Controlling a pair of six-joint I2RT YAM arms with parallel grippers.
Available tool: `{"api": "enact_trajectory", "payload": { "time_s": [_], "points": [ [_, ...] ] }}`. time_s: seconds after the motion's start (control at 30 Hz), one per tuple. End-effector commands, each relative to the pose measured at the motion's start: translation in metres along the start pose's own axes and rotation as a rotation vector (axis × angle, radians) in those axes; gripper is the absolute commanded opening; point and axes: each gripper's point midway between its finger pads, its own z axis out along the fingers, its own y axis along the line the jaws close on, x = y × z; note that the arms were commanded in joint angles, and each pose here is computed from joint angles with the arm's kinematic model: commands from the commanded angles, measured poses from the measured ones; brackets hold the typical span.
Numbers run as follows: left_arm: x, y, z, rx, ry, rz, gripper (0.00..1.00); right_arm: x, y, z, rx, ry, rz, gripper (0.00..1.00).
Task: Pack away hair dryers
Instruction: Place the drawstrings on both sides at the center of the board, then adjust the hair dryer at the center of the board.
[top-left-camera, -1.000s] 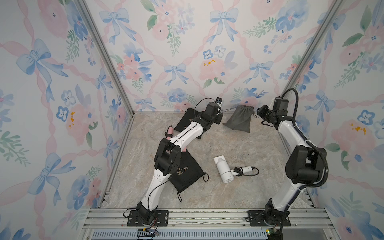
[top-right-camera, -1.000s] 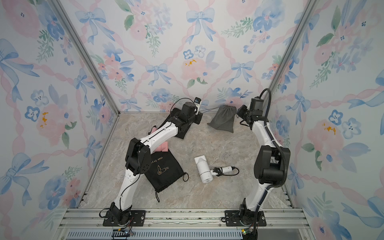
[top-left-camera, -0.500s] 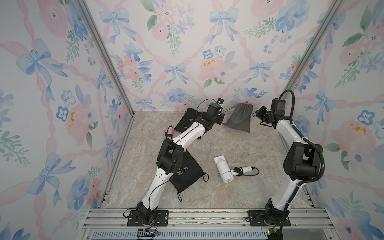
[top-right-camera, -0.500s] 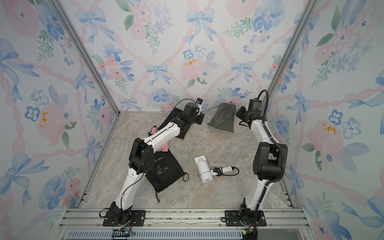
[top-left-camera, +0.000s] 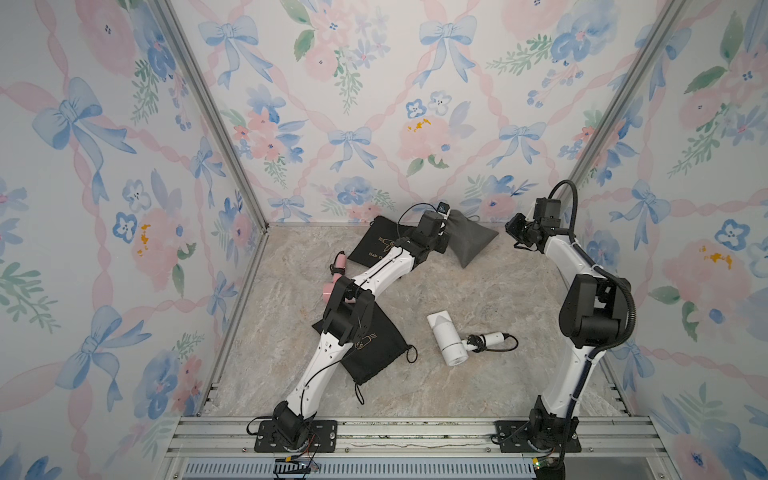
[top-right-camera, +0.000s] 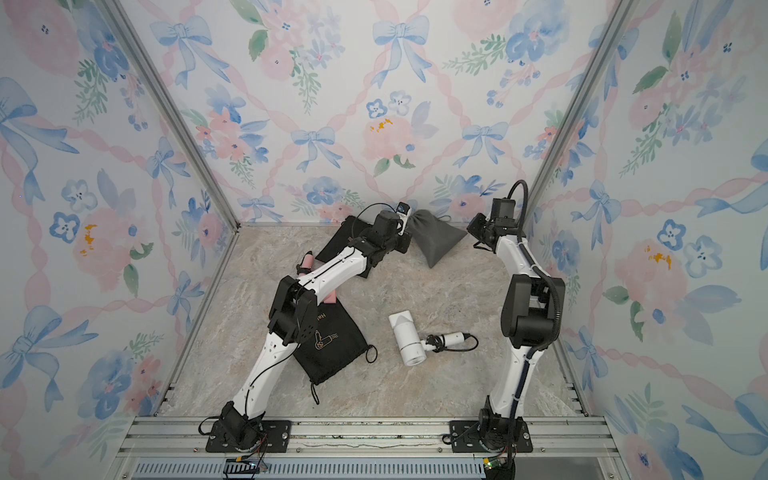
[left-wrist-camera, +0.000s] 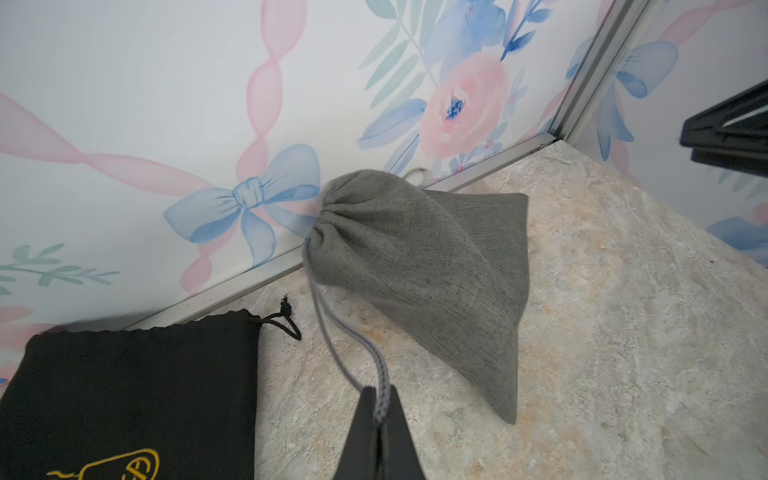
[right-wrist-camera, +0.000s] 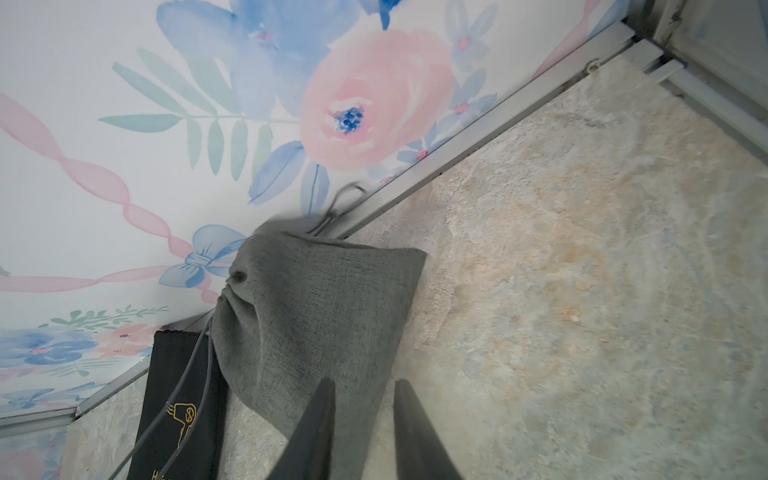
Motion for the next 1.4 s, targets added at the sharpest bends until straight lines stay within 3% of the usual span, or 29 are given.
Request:
{"api": "enact_trajectory", "payload": {
  "time_s": [0.0,0.17,0.2,0.27,0.33,0.37,0.4,0.47,0.67,0.87,1.0,1.23,1.37],
  "points": [
    [0.003,-0.004,0.004,0.017,0.0,-0.005,0.0,0.012,-0.004,0.011,0.018,0.031,-0.007,0.27],
    [0.014,-0.006,0.004,0.026,0.028,-0.005,0.0,0.017,-0.004,0.003,0.023,0.039,-0.028,0.28],
    [0.013,-0.005,0.001,0.023,0.029,-0.004,0.09,0.016,-0.001,-0.002,0.019,0.033,-0.037,0.28],
    [0.012,-0.003,-0.005,0.016,0.032,0.007,0.54,0.013,0.007,-0.018,-0.003,0.009,-0.056,0.35],
    [0.009,0.003,-0.015,-0.014,0.035,0.025,0.75,0.012,0.018,-0.036,-0.035,-0.014,-0.077,0.45],
    [0.006,0.008,-0.023,-0.029,0.036,0.034,0.91,0.012,0.025,-0.048,-0.051,-0.029,-0.094,0.5],
    [0.006,0.014,-0.028,-0.041,0.04,0.04,0.98,0.013,0.03,-0.058,-0.06,-0.041,-0.111,0.55],
    [0.004,0.028,-0.045,-0.062,0.049,0.034,0.98,0.02,0.042,-0.081,-0.082,-0.065,-0.152,0.65],
    [0.016,0.053,-0.097,-0.054,0.096,-0.015,0.98,0.071,0.078,-0.139,-0.133,-0.049,-0.316,0.79],
    [0.04,0.069,-0.168,-0.071,0.124,-0.088,0.98,0.146,0.094,-0.185,-0.114,0.022,-0.492,0.81],
    [0.062,0.075,-0.221,-0.072,0.126,-0.197,0.98,0.187,0.086,-0.217,-0.091,0.12,-0.473,0.8],
    [0.12,0.039,-0.286,0.035,0.146,-0.433,0.97,0.258,0.059,-0.275,-0.038,0.26,-0.451,0.8],
    [0.141,0.019,-0.305,0.066,0.15,-0.47,0.98,0.291,0.064,-0.287,-0.08,0.325,-0.502,0.81]
  ]
}}
